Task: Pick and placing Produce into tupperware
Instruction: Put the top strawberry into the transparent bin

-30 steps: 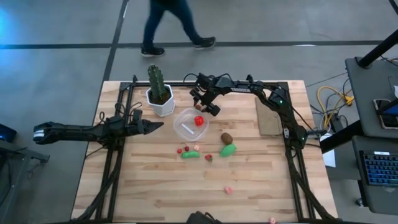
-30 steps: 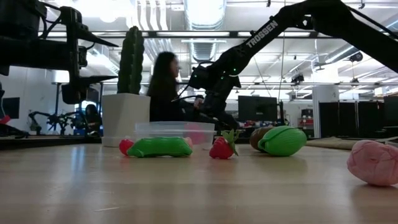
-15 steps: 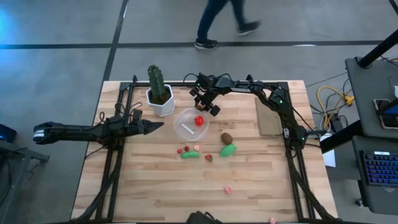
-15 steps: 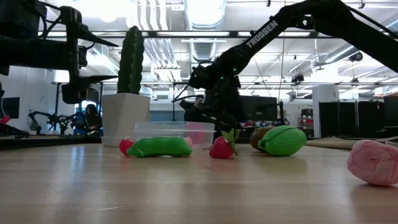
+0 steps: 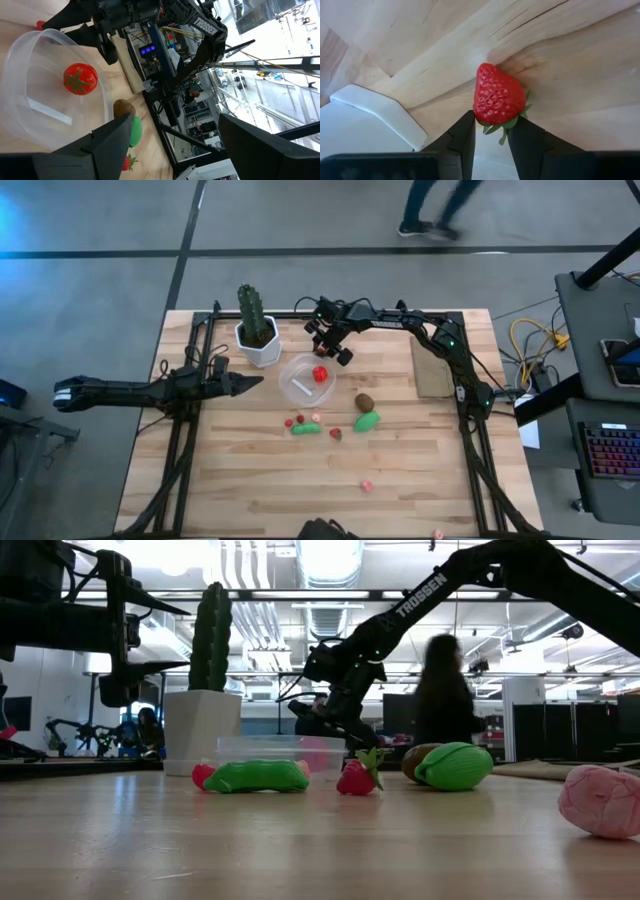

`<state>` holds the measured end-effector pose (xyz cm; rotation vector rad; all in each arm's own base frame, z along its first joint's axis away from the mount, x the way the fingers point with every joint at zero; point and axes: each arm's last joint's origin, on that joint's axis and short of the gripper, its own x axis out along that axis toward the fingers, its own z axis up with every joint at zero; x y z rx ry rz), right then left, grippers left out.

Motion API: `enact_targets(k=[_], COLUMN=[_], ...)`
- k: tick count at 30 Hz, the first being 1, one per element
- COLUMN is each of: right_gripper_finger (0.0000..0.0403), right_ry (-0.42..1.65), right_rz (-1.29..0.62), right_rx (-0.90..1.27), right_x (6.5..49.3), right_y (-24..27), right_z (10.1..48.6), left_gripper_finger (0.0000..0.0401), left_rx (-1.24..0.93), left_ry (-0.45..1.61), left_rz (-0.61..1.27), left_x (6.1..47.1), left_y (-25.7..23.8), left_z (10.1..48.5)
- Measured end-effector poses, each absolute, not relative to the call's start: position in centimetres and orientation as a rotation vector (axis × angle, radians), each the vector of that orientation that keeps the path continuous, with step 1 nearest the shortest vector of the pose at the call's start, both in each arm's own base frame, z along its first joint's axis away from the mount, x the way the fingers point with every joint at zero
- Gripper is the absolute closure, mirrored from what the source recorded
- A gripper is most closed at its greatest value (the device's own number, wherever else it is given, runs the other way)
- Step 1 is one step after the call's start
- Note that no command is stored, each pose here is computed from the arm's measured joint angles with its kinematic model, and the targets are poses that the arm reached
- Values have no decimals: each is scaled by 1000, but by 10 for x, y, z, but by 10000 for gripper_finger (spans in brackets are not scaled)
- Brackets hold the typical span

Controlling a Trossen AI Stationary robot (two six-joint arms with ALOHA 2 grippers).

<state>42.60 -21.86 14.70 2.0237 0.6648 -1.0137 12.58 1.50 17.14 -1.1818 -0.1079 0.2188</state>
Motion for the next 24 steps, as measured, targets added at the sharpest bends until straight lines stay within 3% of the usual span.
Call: enact_targets(k=[16, 24], right_gripper_finger=[324, 324], right_ry=[706, 789], right_rz=[-946, -1084], right_rx=[1996, 1929], right_x=[426, 410], right_y=[-213, -205], right_z=[158, 170], left_gripper_finger=[118, 118], left_rx=[-1182, -1182], left_ry=[-109, -109], left_rz=[220, 220], left_x=[126, 126], left_y=[15, 15], left_z=[171, 171])
